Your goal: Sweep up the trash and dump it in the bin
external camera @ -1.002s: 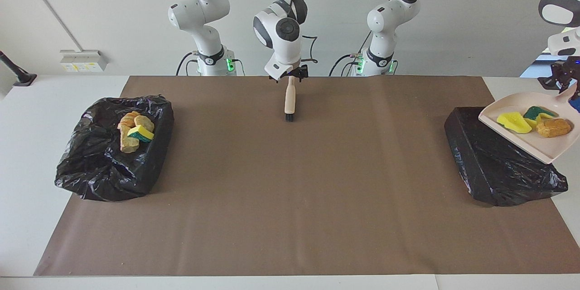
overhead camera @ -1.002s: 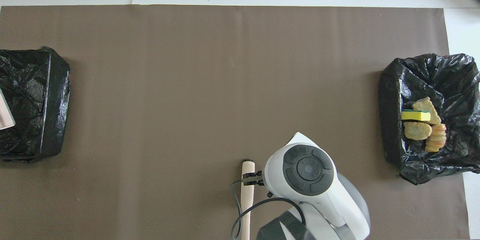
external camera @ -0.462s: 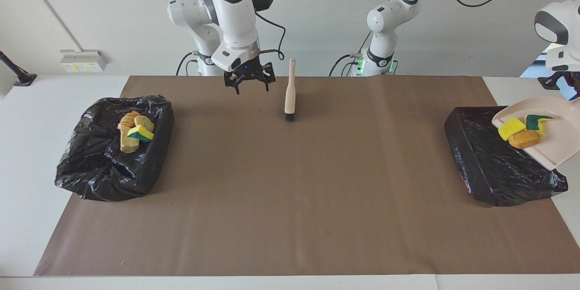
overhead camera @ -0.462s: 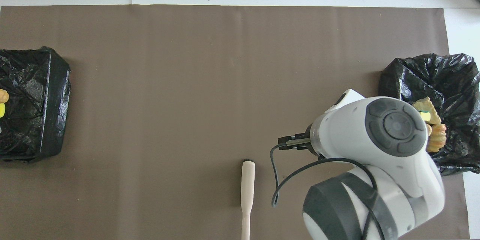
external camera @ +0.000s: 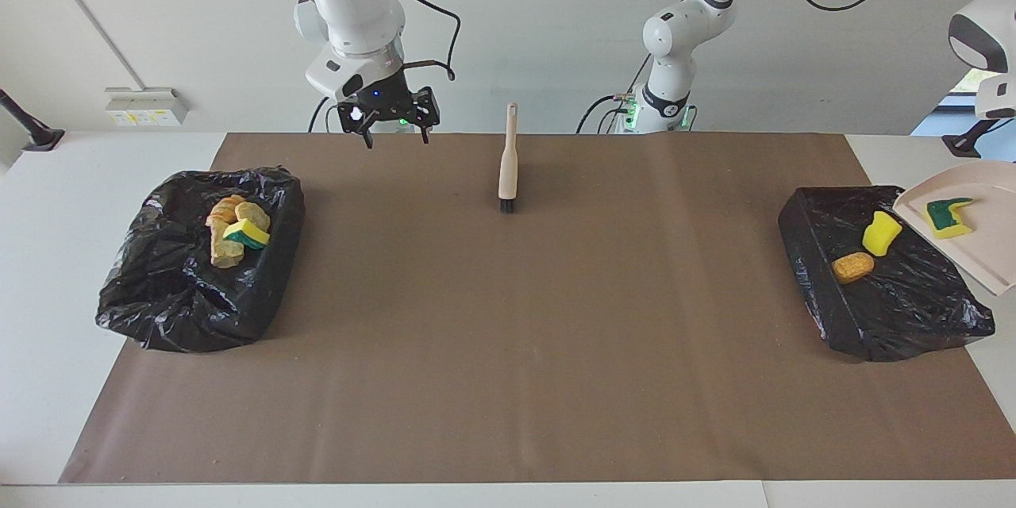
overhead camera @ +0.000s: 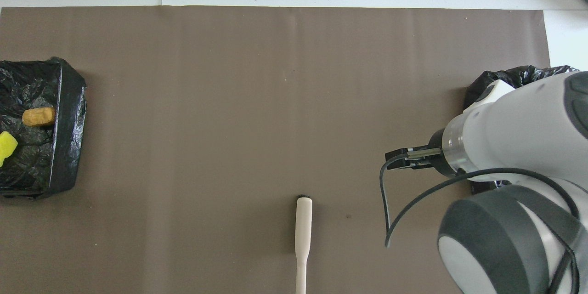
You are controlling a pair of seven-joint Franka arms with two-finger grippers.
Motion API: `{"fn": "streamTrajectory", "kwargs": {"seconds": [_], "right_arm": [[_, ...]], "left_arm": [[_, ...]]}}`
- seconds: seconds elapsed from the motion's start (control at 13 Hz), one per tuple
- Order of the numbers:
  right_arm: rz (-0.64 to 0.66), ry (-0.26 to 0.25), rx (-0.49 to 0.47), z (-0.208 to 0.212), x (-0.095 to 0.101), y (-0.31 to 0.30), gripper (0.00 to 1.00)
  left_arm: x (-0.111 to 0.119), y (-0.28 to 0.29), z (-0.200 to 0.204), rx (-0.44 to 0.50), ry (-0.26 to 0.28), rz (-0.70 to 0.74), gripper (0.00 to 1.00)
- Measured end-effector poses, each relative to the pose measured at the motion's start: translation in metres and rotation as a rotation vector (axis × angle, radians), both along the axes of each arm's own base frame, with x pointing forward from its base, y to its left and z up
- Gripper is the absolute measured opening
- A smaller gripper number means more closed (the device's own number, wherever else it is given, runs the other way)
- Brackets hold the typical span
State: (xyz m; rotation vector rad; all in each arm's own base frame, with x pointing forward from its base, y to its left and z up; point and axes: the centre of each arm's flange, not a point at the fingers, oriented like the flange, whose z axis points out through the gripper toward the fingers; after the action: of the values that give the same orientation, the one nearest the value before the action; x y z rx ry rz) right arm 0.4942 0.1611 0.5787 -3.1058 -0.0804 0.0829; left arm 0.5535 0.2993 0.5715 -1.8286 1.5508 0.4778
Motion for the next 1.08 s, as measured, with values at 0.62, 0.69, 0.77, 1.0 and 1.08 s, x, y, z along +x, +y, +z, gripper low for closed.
{"fn": "streamTrajectory", "kwargs": {"seconds": [0.62, 0.69, 0.77, 1.0, 1.08], "right_arm": [[-0.033, -0.011, 0.007, 0.009, 0.009, -0.02, 1.0], [-0.039, -0.009, 0.006, 0.016, 0.01, -0.025, 1.0], [-0.045, 0.001, 0.005, 0.025, 0.008, -0.031, 1.0], [-0.075, 0.006, 0.004, 0.07, -0.004, -0.052, 1.0], [-0.087, 0.006, 0.004, 0.087, -0.012, -0.061, 1.0]], "left_arm": [[0.013, -0.029, 0.012, 0.095, 0.065, -0.035, 0.32], [0.014, -0.031, 0.012, 0.105, 0.074, -0.036, 0.32], [0.014, -0.033, 0.012, 0.119, 0.089, -0.036, 0.32], [0.016, -0.05, 0.014, 0.175, 0.137, -0.028, 0.32], [0.017, -0.056, 0.015, 0.192, 0.147, -0.023, 0.32]]}}
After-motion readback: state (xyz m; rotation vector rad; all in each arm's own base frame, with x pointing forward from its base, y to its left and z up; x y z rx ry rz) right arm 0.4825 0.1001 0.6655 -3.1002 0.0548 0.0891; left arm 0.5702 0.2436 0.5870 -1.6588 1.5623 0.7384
